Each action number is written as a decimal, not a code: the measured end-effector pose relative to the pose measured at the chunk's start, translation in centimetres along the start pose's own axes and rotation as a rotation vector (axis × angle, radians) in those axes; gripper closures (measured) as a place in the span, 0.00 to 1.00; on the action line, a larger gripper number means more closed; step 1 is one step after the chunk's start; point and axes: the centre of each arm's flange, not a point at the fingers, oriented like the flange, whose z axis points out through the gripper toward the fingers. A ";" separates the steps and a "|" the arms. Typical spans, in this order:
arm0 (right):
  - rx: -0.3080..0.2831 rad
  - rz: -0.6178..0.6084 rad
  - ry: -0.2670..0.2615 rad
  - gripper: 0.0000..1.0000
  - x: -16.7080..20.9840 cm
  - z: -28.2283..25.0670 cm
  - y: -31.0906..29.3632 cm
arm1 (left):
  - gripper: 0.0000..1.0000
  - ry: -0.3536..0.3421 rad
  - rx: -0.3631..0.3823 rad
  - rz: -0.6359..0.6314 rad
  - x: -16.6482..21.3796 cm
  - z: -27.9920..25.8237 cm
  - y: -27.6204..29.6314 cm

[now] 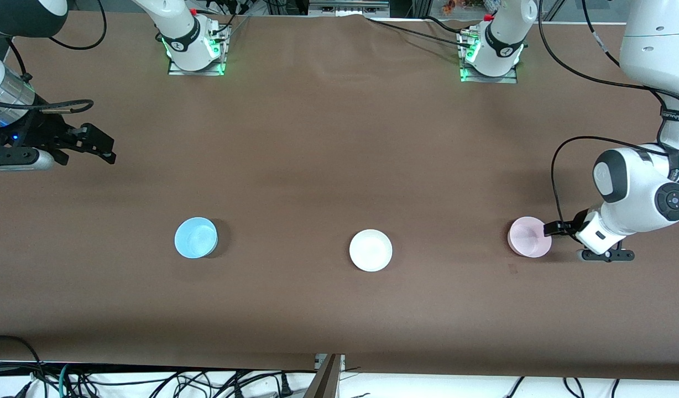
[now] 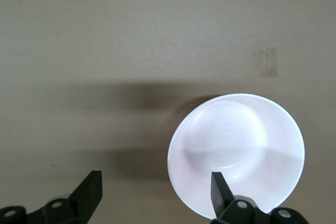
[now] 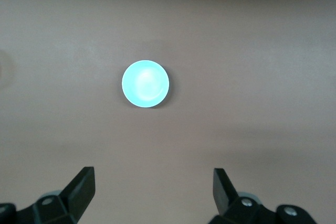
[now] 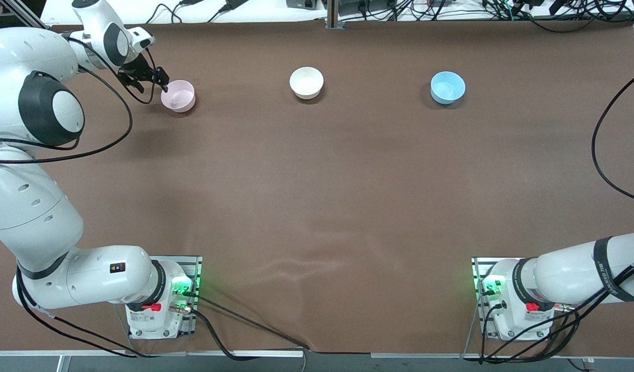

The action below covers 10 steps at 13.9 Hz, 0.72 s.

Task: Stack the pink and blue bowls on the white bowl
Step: 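Lower the left gripper and grasp the pink bowl's rim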

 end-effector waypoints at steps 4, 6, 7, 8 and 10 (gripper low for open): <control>0.000 -0.020 0.000 0.00 0.0 0.0 -0.1 | 0.12 0.008 0.000 0.027 -0.4 1.0 0.6; 0.000 -0.026 0.001 0.00 0.0 0.0 -0.1 | 0.13 0.018 0.002 0.050 -0.9 1.8 0.6; 0.000 -0.027 0.002 0.00 0.0 0.0 -0.1 | 0.14 0.018 0.002 0.053 -1.0 2.0 0.6; 0.000 -0.027 0.006 0.00 0.1 0.0 -0.1 | 0.14 0.016 0.002 0.055 -1.1 2.2 0.6; 0.000 -0.031 0.006 0.00 0.1 0.0 -0.1 | 0.15 0.014 0.002 0.059 -1.2 2.2 0.7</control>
